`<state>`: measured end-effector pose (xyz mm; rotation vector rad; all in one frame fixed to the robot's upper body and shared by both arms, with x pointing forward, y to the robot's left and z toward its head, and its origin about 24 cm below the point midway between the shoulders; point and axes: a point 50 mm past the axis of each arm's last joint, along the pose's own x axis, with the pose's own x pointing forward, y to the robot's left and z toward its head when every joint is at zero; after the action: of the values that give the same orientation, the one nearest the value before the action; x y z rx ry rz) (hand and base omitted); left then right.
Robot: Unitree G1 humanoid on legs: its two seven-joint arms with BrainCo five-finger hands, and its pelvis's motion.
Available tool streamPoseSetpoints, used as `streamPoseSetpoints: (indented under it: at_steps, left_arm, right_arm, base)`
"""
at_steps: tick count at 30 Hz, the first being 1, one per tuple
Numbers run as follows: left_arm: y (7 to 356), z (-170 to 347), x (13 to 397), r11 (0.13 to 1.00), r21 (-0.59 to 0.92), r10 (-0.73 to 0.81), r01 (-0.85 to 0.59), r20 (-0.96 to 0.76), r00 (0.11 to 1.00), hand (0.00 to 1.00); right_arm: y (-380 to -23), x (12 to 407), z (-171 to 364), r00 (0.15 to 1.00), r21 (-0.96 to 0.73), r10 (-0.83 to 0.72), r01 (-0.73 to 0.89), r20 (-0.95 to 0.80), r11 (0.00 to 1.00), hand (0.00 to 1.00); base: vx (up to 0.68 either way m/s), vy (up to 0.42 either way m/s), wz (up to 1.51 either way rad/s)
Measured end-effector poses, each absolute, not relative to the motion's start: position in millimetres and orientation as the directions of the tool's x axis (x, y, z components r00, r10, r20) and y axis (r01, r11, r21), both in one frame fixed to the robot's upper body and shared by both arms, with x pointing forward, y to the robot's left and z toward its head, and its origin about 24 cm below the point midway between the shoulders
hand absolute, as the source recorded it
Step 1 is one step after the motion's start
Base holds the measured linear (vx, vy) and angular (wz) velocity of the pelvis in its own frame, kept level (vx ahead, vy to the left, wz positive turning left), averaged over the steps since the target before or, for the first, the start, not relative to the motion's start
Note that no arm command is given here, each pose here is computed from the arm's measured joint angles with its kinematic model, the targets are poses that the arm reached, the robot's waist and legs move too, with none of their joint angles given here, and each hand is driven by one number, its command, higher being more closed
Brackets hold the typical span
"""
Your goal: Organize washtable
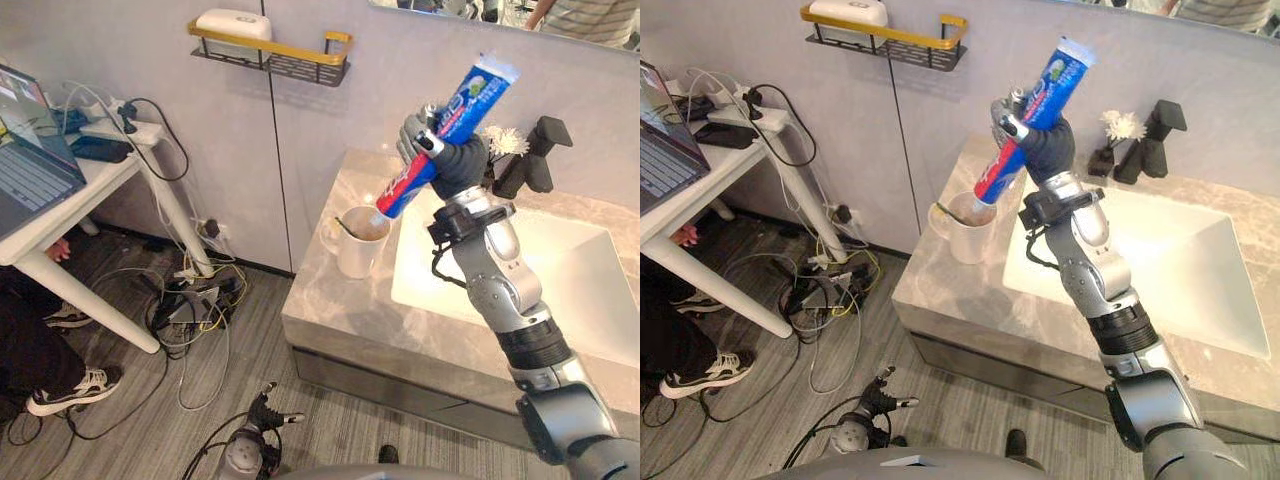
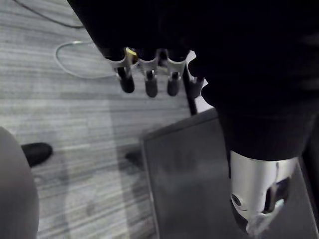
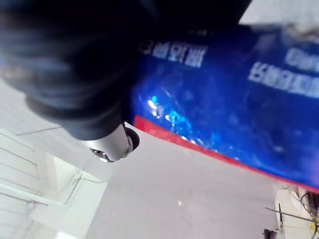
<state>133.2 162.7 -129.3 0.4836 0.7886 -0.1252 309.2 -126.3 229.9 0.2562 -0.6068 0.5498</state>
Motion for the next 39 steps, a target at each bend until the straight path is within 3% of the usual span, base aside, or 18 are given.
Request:
streamPoseSetpoints:
  at_steps: [20, 39]
  left_arm:
    - [163.9, -131.3, 138.1, 0.904, 0.338, 0.068, 0.263, -0.719, 0.692, 0.0]
    - [164.2, -130.0, 142.1, 0.907, 0.343, 0.08, 0.246, -0.711, 0.699, 0.0]
  right_arm:
    - [-108.7, 320.2, 266.3, 0.621, -0.145, 0.498, -0.53, 0.605, 0.836, 1.0]
    - [-114.3, 331.6, 254.9, 0.686, -0.196, 0.479, -0.451, 0.547, 0.871, 1.0]
  base:
    - [0.0, 0.0, 0.0]
    - [0.0, 0.0, 0.0]
